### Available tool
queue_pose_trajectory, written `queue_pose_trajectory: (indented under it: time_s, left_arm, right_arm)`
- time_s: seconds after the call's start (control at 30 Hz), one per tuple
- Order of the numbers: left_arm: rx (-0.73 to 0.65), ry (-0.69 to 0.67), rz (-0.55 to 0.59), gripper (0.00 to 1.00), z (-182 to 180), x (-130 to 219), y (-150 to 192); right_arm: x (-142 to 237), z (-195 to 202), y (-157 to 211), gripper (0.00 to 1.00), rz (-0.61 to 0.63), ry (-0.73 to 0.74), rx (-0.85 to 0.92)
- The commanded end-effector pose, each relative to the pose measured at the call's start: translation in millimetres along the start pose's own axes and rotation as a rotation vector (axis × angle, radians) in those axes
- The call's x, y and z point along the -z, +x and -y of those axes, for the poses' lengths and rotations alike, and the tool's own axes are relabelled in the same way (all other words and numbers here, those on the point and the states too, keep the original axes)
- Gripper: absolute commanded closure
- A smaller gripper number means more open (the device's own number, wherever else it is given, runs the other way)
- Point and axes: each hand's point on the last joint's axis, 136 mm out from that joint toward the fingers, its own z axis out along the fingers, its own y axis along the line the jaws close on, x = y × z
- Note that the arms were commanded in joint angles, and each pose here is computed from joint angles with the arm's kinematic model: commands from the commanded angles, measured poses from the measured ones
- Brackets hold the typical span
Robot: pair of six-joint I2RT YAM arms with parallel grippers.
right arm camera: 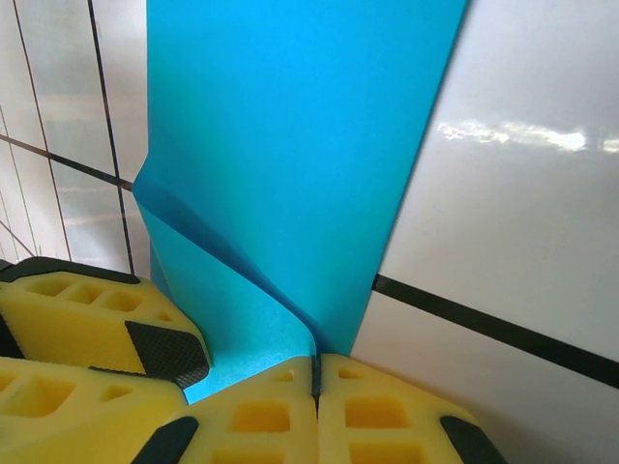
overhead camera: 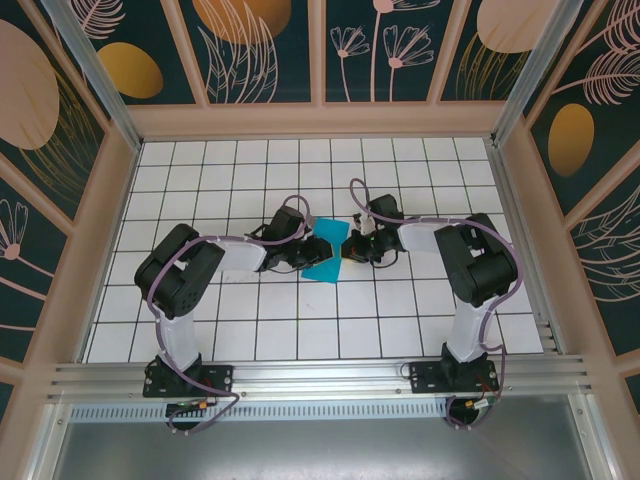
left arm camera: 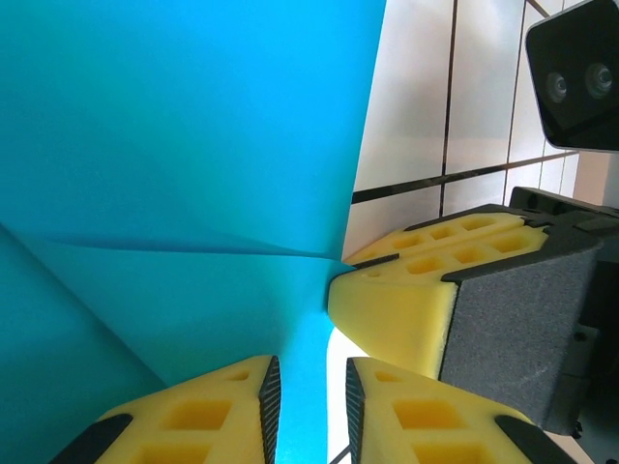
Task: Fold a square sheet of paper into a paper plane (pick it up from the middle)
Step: Fold the triangle a second time at the center of the table.
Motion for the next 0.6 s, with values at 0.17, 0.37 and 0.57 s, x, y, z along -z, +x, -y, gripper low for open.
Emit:
queue_pose_trajectory:
  time_s: [0.17,0.37,0.57]
  left_arm:
    - [-0.008,-0.038,0.001,0.71,-6.3,0.2,1.2]
    - [0.001,-0.048,0.002,0.72,-9.3,-0.1,1.9]
    - [0.011,-0.074,0.008,0.72,-14.6,0.7,1.8]
  right_arm:
    - [-7.8,4.8,-0.1,0.91,-0.023,0.02,0.013]
    - [-8.6,5.3,-0.7,0.9,-0.026,0.022,0.012]
    - [-8.3,4.5,-2.5,0.88,-0.024,0.024,0.014]
